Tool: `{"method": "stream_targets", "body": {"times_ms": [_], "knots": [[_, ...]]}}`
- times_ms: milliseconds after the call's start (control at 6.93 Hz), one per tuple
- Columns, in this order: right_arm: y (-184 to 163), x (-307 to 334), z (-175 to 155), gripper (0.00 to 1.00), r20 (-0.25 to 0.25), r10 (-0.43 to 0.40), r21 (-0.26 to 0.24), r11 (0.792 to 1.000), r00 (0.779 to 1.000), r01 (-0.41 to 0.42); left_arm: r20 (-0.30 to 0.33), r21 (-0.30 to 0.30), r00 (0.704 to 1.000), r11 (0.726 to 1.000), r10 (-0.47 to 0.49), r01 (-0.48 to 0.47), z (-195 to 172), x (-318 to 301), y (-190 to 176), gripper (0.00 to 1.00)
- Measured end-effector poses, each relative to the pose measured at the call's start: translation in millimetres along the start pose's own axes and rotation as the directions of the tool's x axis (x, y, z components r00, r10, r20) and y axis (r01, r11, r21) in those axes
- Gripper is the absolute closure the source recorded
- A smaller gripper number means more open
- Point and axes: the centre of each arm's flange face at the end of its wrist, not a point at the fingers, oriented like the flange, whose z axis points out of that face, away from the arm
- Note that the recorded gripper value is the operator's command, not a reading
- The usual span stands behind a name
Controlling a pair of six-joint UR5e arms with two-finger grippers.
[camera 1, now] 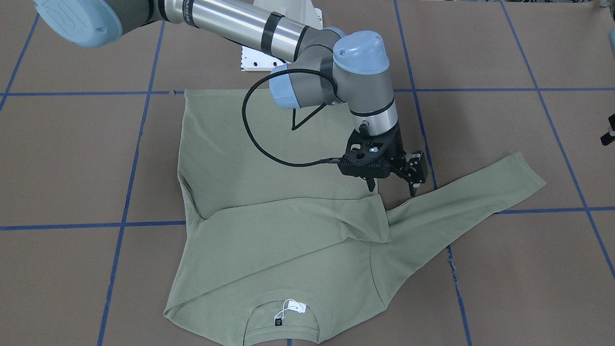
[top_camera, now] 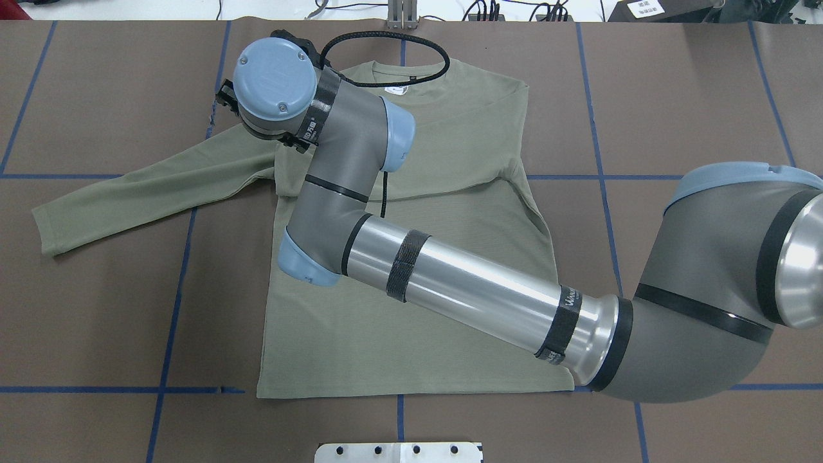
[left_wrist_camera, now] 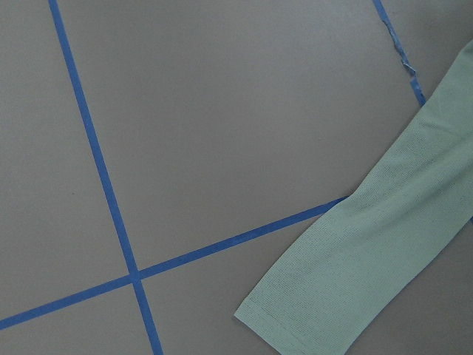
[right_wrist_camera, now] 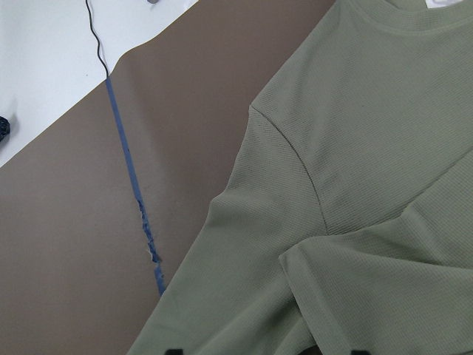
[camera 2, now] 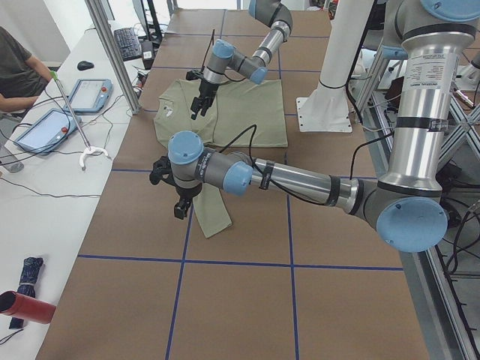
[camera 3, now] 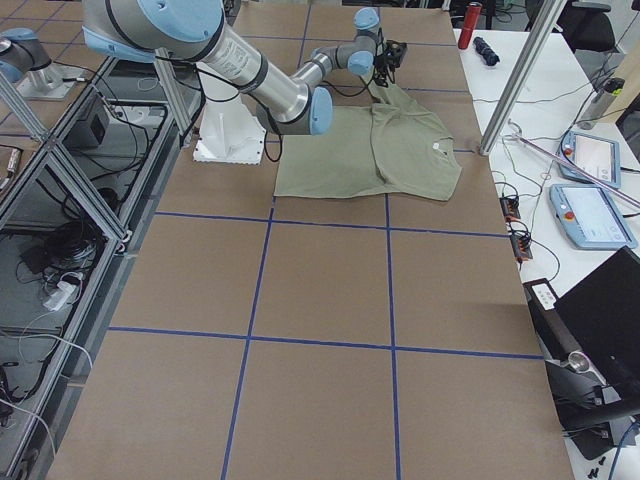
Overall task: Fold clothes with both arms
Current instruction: 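Release the sleeve and raise the right gripper away from the shirt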
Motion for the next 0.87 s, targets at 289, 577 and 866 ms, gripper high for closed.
{"method": "stream_targets", "body": {"times_ms": [289, 577, 866], "knots": [[-55.8, 54.8, -38.8, 0.01, -0.001, 0.026, -0.045, 0.999, 1.000, -0.026, -0.011, -0.021, 0.995, 0.995, -0.098, 0.098, 52.8, -27.6, 2.1, 0.01], [-126.9, 140.2, -81.2, 0.01, -0.036, 0.054, -0.076, 0.996, 0.998, -0.057, -0.025, -0.054, 0.982, 0.982, -0.185, 0.183, 118.6, -33.2, 16.4, 0.06], [-184.9, 213.5, -125.9, 0.01, -0.051, 0.016, -0.102, 0.995, 0.999, -0.021, -0.028, -0.094, 0.972, 0.969, -0.233, 0.229, 152.5, -36.0, 31.2, 0.08]]}}
